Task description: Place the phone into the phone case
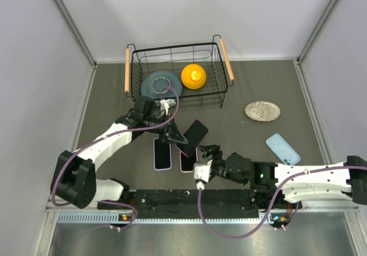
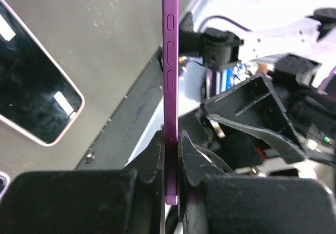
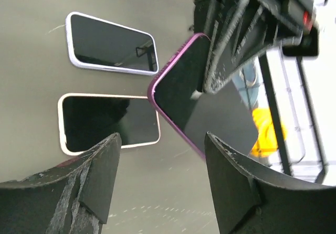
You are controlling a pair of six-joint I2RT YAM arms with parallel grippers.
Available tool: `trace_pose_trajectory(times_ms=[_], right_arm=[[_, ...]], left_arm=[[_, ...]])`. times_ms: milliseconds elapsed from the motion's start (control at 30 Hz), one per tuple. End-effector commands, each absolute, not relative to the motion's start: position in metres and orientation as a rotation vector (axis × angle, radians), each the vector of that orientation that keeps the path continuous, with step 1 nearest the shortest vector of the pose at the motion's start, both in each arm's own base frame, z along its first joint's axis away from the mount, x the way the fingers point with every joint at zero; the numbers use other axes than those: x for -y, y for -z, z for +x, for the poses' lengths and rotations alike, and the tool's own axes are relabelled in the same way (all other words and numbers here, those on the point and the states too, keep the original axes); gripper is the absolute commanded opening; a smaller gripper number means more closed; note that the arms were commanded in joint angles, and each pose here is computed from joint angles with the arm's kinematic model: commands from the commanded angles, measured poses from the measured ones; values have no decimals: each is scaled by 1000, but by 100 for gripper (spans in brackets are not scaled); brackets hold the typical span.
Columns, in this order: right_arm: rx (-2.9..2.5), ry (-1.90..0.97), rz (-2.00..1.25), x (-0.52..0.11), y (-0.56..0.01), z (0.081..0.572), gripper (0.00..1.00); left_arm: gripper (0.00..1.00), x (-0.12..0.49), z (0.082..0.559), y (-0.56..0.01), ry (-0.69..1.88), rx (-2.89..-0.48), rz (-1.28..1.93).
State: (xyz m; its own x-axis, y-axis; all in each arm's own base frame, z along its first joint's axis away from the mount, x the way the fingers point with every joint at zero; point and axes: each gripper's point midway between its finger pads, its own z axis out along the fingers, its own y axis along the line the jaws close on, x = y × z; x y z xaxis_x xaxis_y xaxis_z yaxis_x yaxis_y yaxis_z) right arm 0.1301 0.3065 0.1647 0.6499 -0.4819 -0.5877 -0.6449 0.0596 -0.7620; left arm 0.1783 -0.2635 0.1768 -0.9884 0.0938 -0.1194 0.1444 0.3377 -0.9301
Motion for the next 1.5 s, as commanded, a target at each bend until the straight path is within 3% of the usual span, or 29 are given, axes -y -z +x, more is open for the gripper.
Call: trace_pose_trajectory(times_ms=[0,200,400,600,767,933,1067,1467], right_arm=[[-1428,-402,-1099,-303,-205,140,65],[-1738,-294,-702,-273,-197,168,63],[-2017,-279,-276,-200,-171,214,62],[-2249,45,218,-97,-146,240,60],[-2193,52,668,-63,-138,243,60],[-2231,132,1039,-20,-95,240,54],[-2255,253,1173,-2,-80,239,47],[-2201,498,1291,26,-69,257,45]], left_arm=[[0,255,204,-188,1507,-2460,248],[0,232,226,-169,1202,-2474,112],[0,215,224,-165,1067,-2434,127],[0,206,215,-161,1040,-2410,145],[0,205,209,-161,1052,-2405,171],[0,205,206,-161,1072,-2393,189],[0,205,202,-158,1088,-2381,187],[0,212,194,-166,1166,-2320,281]])
